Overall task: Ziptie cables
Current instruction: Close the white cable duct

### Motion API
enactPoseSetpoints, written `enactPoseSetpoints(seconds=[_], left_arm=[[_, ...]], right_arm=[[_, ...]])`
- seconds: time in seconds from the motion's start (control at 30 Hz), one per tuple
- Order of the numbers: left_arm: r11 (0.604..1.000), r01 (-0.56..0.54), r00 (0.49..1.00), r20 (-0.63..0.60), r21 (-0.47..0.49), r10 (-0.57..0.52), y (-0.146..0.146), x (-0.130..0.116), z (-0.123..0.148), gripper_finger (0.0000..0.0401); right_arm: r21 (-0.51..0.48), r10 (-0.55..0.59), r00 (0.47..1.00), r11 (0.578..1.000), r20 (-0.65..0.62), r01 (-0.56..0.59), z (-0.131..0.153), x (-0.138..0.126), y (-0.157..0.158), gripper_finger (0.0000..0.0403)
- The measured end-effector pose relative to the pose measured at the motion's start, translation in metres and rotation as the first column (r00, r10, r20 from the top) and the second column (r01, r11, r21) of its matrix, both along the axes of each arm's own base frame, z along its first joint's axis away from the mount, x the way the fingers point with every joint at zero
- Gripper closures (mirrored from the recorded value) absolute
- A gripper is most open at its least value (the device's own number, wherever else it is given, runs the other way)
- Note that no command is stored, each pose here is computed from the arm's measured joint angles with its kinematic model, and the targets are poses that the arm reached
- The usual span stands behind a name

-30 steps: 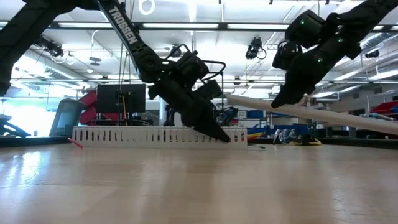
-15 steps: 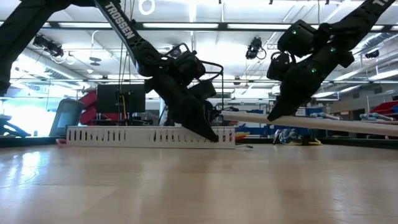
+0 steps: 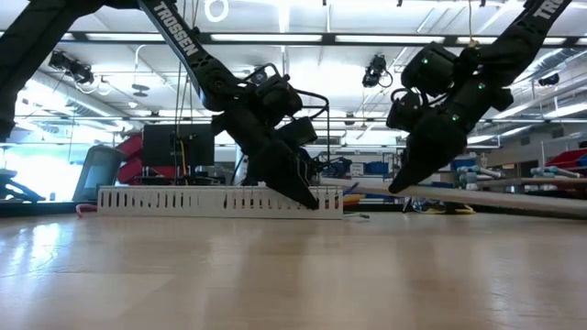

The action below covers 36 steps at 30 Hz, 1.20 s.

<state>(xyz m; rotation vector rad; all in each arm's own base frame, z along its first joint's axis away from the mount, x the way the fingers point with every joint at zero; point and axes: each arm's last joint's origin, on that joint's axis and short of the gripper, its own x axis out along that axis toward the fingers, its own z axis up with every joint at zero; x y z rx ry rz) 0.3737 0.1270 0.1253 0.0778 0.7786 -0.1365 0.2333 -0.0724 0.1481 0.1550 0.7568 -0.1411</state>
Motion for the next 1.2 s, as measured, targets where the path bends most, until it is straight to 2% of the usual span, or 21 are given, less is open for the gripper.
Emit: enactPoseSetpoints(seconds=[0.27,0.67,0.93,1.03,1.2], left_arm=[[1.000,-0.010,1.000,0.000,0.009,0.010,0.001,0.000,0.000,0.0151],[1.000,-0.019,1.000,-0.004,0.018,0.019,0.001,0.000,0.000,0.0151],[1.000,-0.020,1.000,-0.004,0.017,0.020,0.001,0.000,0.000,0.0151],[1.000,-0.019,1.000,-0.004,0.017,0.019,0.001,0.000,0.000,0.0151],[1.000,-0.019,1.000,-0.004,0.017,0.019,0.001,0.000,0.000,0.0151]], right_arm=[[-0.023,0.010,1.000,1.000,-0.019,-0.010,-0.007,0.003,-0.001,0.0170],[-0.213,0.018,0.997,0.976,-0.074,-0.034,-0.007,0.006,0.008,0.0173],[-0.255,0.007,0.999,0.967,-0.043,-0.018,0.005,0.003,0.013,0.0170],[-0.257,-0.006,0.999,0.966,-0.037,-0.003,0.007,0.002,0.010,0.0171],[-0.156,0.038,0.997,0.987,-0.060,-0.047,0.000,0.000,0.007,0.0169]])
